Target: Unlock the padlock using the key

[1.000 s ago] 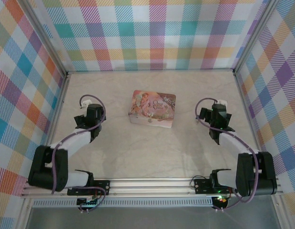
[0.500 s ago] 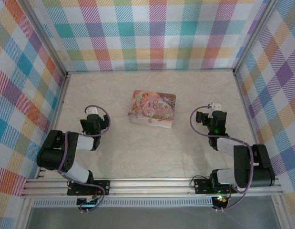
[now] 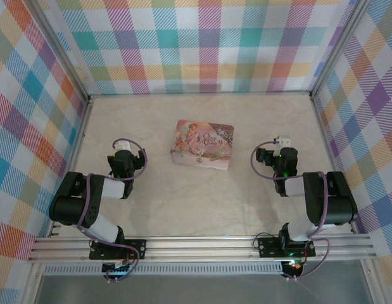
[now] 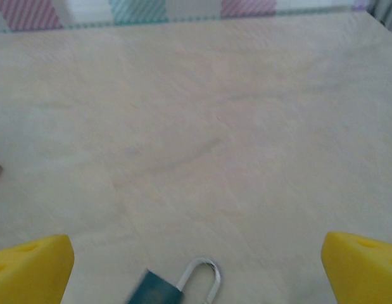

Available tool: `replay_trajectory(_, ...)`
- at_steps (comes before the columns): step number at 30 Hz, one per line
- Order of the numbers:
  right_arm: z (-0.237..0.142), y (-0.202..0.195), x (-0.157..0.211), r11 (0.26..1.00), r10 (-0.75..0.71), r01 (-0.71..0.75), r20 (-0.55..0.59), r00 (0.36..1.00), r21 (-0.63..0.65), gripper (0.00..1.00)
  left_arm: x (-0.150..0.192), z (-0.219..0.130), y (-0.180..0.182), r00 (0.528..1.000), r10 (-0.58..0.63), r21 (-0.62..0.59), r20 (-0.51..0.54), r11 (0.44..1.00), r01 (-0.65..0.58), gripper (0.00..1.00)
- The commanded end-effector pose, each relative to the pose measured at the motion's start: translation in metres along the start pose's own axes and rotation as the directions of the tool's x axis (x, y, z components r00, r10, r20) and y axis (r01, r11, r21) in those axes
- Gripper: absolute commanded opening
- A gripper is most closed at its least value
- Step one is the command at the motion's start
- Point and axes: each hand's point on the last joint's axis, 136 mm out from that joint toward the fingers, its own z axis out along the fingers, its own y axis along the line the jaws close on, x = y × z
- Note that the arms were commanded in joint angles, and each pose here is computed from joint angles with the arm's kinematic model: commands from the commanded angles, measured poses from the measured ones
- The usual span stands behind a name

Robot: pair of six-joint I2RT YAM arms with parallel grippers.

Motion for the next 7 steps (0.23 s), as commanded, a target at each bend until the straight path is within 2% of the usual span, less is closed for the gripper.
replay_trajectory(1, 0.0021, 0.0038, -0.0122, 1.0, -0.009, 0.009, 0.028, 1.0, -0.015, 1.0, -0.0157, 0.0031, -0.0013, 0.999, -0.001, 0.008, 0.046, 1.0, 0.001, 1.0)
replay_trajectory(3, 0.0048, 0.0042, -0.0116, 0.998, 0.015, -0.014, 0.005, 1.0, -0.056, 1.0, -0.0155, 0.0032, -0.001, 0.999, -0.001, 0.007, 0.045, 1.0, 0.001, 1.0)
replay_trajectory(7, 0.0039, 0.0033, -0.0124, 0.998, 0.013, -0.013, 0.011, 1.0, -0.055, 1.0, -0.0153, 0.0031, -0.001, 0.999, 0.0, 0.008, 0.045, 1.0, 0.0, 1.0)
